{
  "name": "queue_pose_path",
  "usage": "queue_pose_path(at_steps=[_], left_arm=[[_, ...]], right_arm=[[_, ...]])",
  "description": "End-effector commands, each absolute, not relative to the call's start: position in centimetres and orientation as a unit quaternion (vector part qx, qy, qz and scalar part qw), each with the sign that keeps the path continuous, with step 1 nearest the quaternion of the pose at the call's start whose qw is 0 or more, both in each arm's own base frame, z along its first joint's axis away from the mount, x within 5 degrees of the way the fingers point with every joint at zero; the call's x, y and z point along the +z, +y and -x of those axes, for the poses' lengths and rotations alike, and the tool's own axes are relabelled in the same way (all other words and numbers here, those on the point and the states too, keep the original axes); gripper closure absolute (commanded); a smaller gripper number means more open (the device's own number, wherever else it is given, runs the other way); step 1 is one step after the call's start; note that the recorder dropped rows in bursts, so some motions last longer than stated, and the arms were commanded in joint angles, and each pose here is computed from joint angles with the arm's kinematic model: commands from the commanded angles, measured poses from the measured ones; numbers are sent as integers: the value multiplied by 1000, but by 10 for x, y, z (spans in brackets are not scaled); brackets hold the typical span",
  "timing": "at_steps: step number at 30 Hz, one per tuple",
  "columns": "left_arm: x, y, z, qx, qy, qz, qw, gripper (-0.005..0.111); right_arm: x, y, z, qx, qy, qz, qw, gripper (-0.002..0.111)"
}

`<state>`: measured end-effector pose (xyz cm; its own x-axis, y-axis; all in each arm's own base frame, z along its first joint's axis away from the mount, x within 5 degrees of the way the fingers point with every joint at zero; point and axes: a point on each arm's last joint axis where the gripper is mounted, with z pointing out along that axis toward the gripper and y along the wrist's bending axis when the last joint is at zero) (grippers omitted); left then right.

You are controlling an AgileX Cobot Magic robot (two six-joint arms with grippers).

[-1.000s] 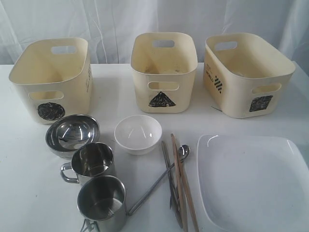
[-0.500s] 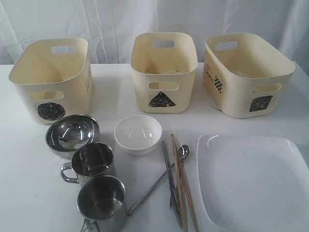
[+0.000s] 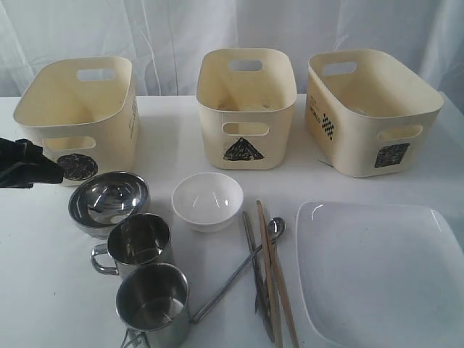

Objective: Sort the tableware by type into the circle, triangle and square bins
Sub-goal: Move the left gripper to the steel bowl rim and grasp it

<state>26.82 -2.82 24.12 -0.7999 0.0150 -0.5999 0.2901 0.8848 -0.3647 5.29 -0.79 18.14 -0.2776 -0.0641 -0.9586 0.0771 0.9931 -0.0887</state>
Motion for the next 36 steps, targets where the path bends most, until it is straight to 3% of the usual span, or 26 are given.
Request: queue_pose_path(at_steps=[1, 13, 32, 34, 36], left_arm=[[228, -44, -274, -223, 926, -107, 284, 47], [198, -60, -292, -163, 938, -127, 277, 47], [151, -62, -327, -154, 953, -128, 226, 47], [146, -62, -328, -154, 955, -127, 219, 52], [145, -63, -327, -156, 956, -127, 214, 66]], right_arm=[[182, -8, -53, -60, 794, -2, 605, 108], [182, -8, -53, -60, 794, -2, 605, 108], [182, -8, -53, -60, 794, -2, 605, 108], [182, -8, -53, -60, 794, -2, 605, 108], [182, -8, -53, -60, 794, -2, 605, 108]])
